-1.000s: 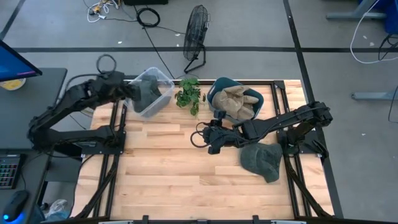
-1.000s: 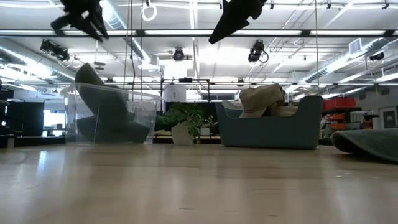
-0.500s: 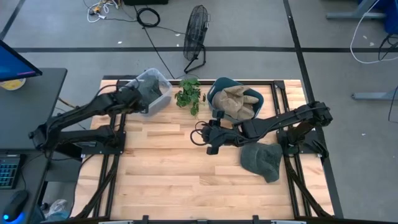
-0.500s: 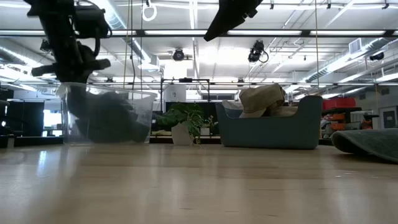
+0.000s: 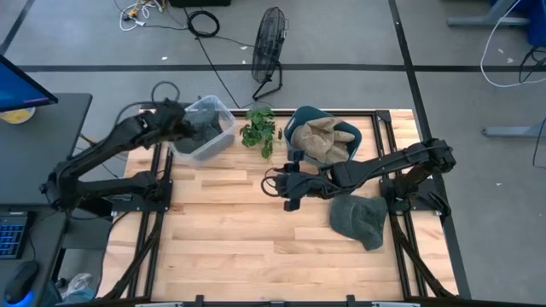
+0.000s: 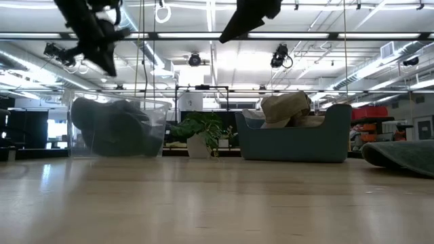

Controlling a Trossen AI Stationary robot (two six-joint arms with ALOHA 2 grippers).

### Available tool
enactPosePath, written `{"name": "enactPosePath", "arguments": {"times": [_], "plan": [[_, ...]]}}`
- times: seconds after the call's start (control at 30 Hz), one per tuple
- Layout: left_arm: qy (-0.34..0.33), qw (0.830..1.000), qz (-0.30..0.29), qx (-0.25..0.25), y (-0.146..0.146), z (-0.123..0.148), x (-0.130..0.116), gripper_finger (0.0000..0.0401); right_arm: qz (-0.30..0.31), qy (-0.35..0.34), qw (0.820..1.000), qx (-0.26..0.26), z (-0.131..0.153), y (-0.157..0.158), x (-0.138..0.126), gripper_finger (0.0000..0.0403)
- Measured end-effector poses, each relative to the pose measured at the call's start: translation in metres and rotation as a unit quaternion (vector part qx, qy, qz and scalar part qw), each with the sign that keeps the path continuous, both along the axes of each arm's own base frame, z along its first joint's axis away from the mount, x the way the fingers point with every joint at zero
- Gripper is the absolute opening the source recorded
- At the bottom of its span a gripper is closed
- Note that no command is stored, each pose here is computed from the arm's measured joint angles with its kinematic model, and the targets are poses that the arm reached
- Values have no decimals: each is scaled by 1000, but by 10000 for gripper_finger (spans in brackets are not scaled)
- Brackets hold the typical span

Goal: Pick & Place hat
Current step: Put the gray cap into the transparent bin

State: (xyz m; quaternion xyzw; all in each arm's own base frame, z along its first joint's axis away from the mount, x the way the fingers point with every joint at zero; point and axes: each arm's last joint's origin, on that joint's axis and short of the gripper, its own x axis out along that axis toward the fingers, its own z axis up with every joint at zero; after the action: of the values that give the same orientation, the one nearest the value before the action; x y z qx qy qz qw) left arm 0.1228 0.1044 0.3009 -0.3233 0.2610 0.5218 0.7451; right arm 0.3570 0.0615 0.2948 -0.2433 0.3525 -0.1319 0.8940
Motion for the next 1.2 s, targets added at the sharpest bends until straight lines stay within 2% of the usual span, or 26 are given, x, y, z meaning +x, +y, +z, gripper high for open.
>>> {"name": "enactPosePath", "arguments": {"times": [0.07,0.13,0.2,0.3,0.37,0.5,0.63,0.8,0.93,1.03,1.2], "plan": [[-24,999,-7,20,-1,19,1,3,1,7,1000,-1,0,0,-1,130],[-46,998,-33,39,-4,37,3,3,12,19,999,23,6,0,-5,130],[-72,992,-83,57,-8,53,6,3,18,31,997,64,14,1,-12,130],[-105,979,-158,70,-16,68,12,4,-4,57,993,106,24,3,-28,130],[-129,969,-198,68,-21,72,17,9,-15,79,989,123,30,5,-43,130],[-141,953,-264,52,-35,72,28,32,13,142,977,156,40,17,-75,130],[-131,938,-318,36,-51,67,44,64,29,225,955,191,38,32,-100,130],[-144,916,-372,40,-71,64,72,106,51,329,926,175,15,47,-121,138],[-148,901,-405,37,-84,58,93,125,53,404,894,188,-13,49,-133,157],[-133,898,-418,28,-90,50,105,132,61,447,875,178,-31,47,-140,177],[-112,902,-416,9,-98,37,120,133,105,516,840,134,-61,40,-154,214]]}}
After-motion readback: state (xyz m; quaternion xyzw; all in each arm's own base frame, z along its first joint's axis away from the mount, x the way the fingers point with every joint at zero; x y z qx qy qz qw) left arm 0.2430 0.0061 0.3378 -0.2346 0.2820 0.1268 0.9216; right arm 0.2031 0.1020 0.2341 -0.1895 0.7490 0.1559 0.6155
